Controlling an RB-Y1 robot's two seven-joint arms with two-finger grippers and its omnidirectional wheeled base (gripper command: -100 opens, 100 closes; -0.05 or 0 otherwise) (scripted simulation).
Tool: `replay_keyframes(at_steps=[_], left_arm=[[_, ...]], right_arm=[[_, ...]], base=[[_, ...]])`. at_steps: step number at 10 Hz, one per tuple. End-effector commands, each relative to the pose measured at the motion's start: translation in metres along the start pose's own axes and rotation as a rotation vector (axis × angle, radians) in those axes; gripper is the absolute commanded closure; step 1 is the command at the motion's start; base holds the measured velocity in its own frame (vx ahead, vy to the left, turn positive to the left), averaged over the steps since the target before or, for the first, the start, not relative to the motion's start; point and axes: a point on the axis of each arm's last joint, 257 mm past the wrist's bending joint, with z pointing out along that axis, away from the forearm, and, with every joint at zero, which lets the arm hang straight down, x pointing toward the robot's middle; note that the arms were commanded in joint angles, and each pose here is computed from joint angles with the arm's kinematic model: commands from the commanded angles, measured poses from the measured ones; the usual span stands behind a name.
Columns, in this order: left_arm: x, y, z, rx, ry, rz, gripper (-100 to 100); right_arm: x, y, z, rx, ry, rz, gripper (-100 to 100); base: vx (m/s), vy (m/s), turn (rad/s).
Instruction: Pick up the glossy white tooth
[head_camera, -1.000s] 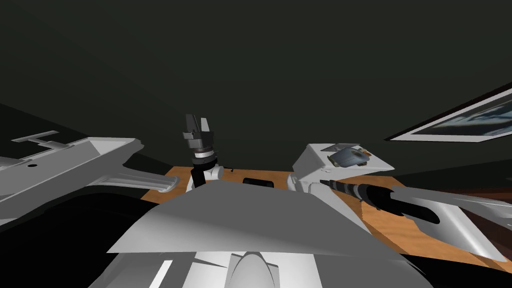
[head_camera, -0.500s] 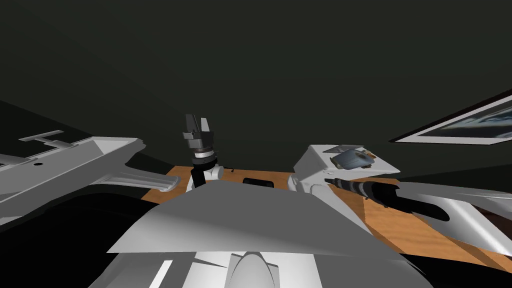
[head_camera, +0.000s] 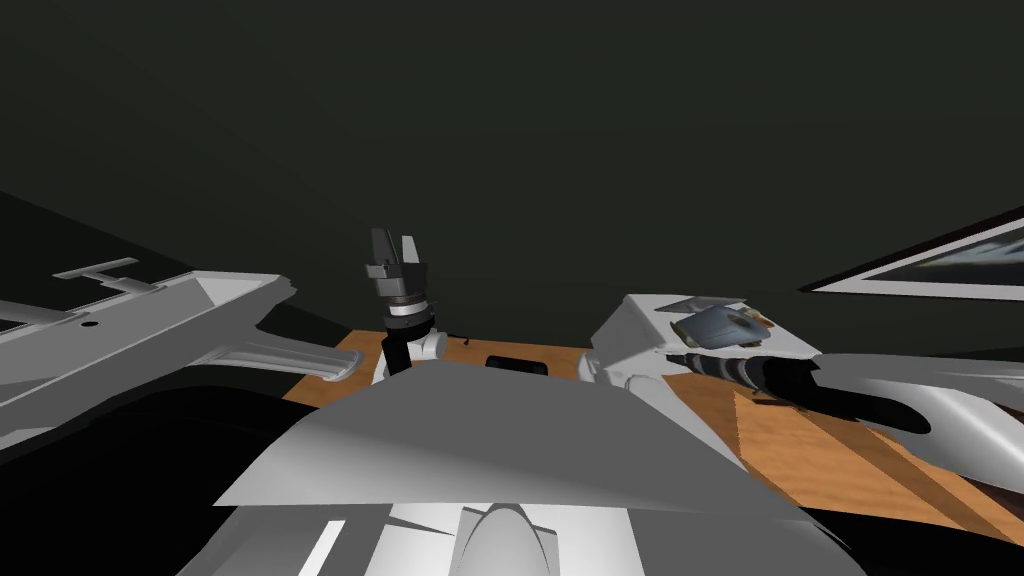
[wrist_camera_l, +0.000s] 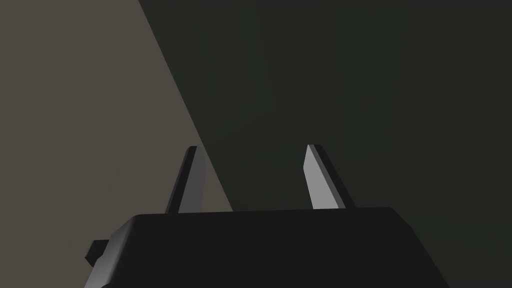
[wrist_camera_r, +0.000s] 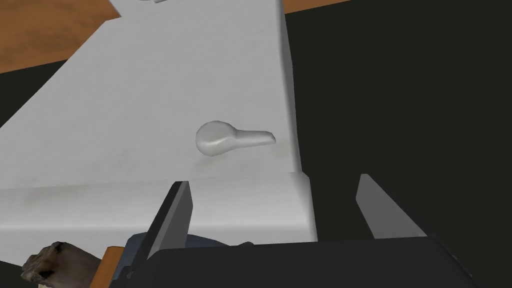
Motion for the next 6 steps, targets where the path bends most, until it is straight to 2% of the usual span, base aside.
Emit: replay_keyframes(at_steps=[1,6], left_arm=[[0.0,0.0,0.0,0.0,0.0,0.0,0],[0.0,0.0,0.0,0.0,0.0,0.0,0]], right_arm=[[-0.011,-0.015,-0.006,0.051,-0.006,-0.021,-100],[-0.034,-0.045,-0.022,0.142,-0.02,-0.063,-100]], base=[[0.033,0.021,0.066],[0.027,0.012,0.036]])
